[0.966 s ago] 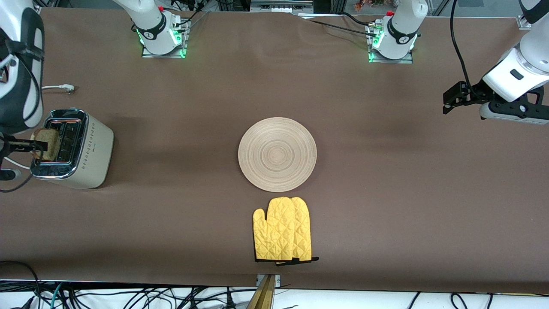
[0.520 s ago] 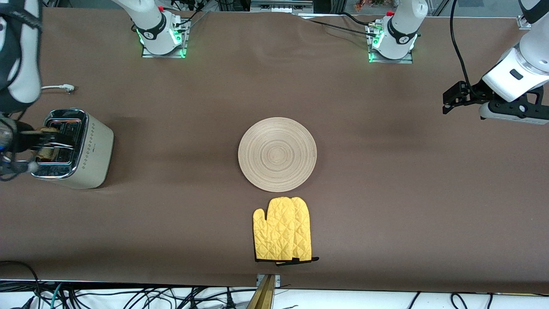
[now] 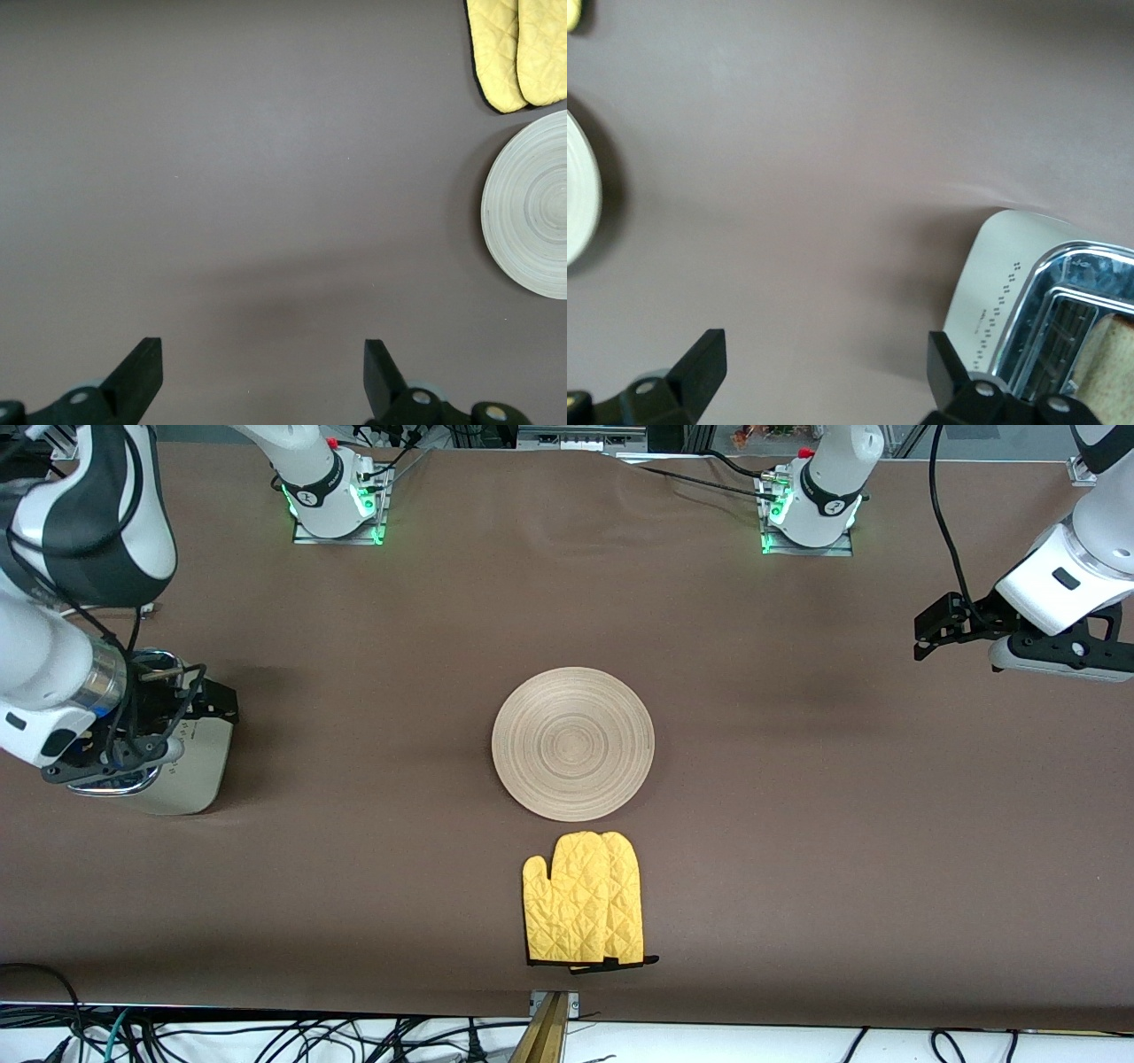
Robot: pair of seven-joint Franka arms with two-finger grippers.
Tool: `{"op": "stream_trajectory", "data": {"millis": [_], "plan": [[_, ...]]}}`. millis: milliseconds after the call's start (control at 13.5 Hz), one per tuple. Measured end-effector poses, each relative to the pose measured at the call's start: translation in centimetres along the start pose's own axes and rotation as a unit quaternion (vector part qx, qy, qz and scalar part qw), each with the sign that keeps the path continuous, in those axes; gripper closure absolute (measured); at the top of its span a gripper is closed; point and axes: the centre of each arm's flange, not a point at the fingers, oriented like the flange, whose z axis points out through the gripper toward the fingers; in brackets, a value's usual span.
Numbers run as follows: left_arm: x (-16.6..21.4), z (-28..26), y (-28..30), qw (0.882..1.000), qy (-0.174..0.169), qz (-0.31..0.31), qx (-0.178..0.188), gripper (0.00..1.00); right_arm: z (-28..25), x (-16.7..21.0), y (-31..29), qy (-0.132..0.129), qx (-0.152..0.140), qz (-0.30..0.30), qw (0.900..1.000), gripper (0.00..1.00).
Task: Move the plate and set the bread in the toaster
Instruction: 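Open the right gripper and raise it from the toaster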
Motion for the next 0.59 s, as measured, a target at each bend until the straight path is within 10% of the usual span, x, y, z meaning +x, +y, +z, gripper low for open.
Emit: {"op": "stream_trajectory", "data": {"millis": [595], "plan": [[0.0, 0.0, 0.0, 1.000, 0.000, 0.000, 0.000, 0.00, -5.0, -3.6, 3.5, 0.038, -0.017, 0.084, 0.996, 0.00]]}}
